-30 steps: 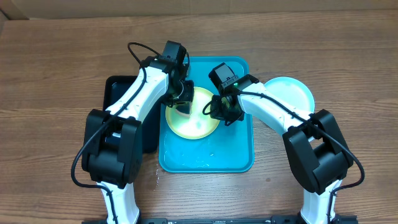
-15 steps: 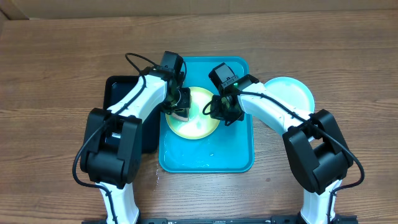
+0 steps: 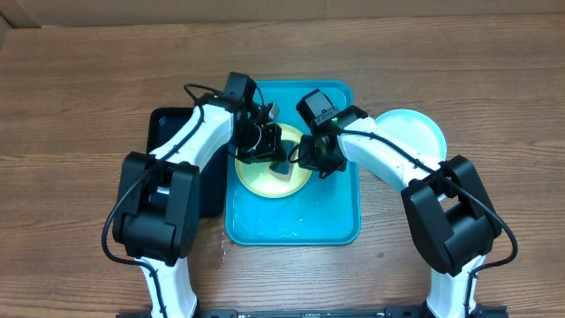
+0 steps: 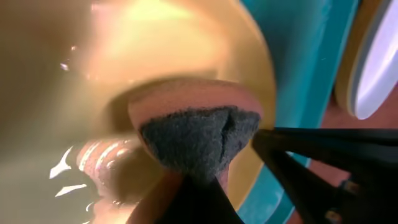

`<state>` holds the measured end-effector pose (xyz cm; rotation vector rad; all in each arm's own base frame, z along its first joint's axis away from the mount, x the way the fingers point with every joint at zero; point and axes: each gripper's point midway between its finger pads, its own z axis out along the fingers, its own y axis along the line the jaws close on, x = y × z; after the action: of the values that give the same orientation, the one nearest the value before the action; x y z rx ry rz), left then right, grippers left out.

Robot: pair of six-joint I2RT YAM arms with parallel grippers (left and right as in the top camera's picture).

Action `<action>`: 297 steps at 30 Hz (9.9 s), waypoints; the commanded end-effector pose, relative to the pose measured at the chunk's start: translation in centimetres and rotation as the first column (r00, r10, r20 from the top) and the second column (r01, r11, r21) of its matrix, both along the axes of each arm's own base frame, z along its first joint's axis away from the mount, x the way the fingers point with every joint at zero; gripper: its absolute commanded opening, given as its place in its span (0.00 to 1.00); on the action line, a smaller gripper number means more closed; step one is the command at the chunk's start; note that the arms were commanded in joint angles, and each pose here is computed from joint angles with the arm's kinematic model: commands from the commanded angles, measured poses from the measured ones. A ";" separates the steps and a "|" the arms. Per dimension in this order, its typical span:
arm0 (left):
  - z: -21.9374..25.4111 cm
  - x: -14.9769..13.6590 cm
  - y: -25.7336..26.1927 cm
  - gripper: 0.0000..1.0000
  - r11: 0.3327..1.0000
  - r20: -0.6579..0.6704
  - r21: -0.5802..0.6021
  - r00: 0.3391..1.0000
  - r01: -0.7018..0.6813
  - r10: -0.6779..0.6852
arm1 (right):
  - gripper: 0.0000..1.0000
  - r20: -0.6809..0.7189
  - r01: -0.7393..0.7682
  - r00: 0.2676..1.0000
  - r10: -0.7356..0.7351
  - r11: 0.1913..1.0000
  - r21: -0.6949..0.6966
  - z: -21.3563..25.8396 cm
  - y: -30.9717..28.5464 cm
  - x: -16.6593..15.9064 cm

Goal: Clean dirty plates on tray and stack at the side
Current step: 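Scrub the yellow plate surface with the sponge in the left gripper, then carry the sponge left and lower it onto the black tray, then release the sponge and raise the left gripper to the left side, then lift the yellow plate by its rim with the right gripper and tilt it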

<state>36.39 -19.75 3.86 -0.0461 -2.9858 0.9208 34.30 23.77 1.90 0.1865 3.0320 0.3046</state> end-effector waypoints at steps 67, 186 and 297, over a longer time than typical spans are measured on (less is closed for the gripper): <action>-0.4 0.3 5.3 0.04 0.905 0.157 0.413 0.987 -0.104 0.042 | 0.05 0.008 -0.020 1.000 0.020 1.000 0.001 -0.1 0.6 -0.2; 18.3 -2.2 19.1 1.00 0.789 0.415 0.359 0.843 -0.498 0.343 | 0.76 0.032 -0.006 0.999 0.008 0.999 -0.053 -0.2 -0.3 0.2; 18.7 -4.9 26.1 1.00 0.628 0.374 0.357 0.722 -0.691 0.581 | 0.04 0.328 -0.087 0.944 0.038 0.987 0.135 12.2 8.0 1.6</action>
<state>31.25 6.29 21.79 1.0359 -3.3644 0.1025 36.15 29.67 11.83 0.0693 2.7713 0.4741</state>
